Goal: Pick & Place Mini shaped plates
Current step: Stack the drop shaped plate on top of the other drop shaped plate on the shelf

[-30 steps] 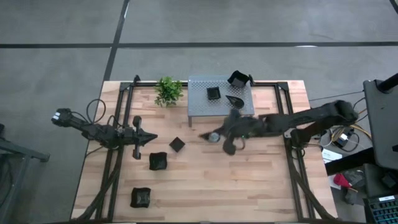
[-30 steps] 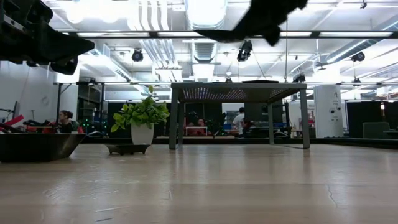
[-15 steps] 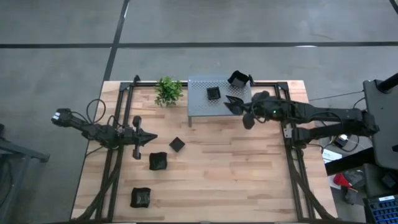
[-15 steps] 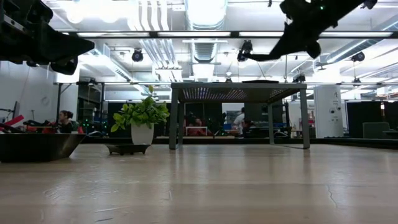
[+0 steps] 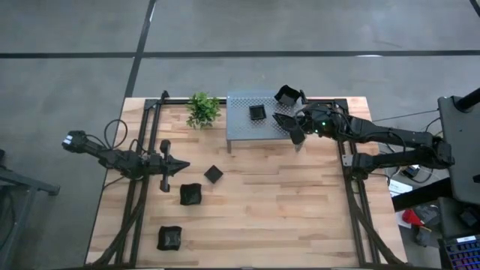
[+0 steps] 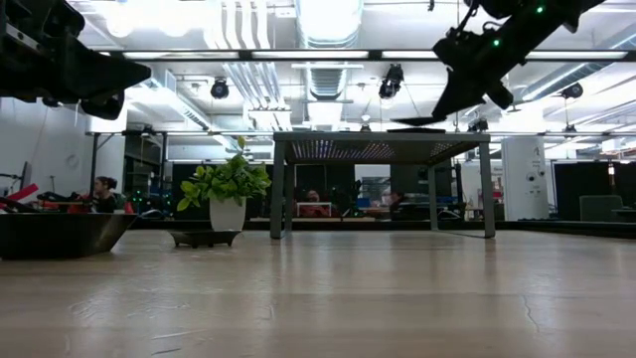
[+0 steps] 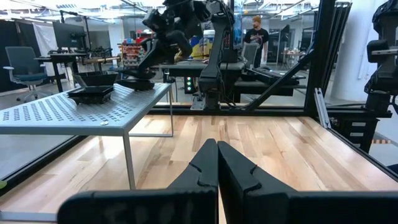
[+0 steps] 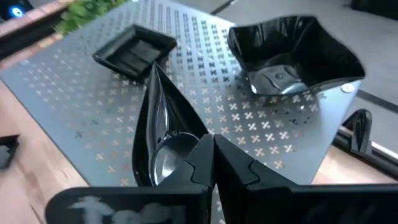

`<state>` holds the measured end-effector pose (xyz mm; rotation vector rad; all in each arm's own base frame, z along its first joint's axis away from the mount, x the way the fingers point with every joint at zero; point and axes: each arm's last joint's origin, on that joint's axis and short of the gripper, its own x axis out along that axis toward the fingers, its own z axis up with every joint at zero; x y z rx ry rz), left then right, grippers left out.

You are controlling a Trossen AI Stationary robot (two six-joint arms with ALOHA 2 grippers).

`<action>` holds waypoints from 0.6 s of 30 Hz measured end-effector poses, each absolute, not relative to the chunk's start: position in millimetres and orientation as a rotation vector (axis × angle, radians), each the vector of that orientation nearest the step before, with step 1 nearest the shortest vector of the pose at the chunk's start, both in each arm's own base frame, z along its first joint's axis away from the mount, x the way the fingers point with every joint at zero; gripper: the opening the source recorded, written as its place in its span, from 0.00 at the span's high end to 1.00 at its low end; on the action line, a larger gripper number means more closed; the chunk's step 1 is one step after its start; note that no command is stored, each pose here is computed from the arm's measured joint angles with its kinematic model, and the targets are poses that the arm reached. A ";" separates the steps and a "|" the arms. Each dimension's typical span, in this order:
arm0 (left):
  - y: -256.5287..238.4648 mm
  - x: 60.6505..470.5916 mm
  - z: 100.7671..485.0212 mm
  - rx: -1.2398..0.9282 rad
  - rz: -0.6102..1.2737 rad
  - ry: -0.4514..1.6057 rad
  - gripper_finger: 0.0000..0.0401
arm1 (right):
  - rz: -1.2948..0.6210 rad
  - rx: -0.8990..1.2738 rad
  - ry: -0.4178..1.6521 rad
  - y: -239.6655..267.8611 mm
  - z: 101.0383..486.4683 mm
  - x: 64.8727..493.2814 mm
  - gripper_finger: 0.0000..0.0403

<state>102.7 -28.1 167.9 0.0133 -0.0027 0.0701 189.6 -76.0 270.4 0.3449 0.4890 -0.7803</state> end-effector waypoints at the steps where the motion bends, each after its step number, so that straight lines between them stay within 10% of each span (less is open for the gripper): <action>1: -28.1 102.7 167.8 0.014 0.070 -0.002 1.00 | -0.782 0.345 0.497 -76.7 269.1 190.6 0.98; 18: -28.1 102.7 167.8 0.014 0.070 -0.002 1.00 | -0.793 0.350 0.497 -78.8 266.3 194.9 0.98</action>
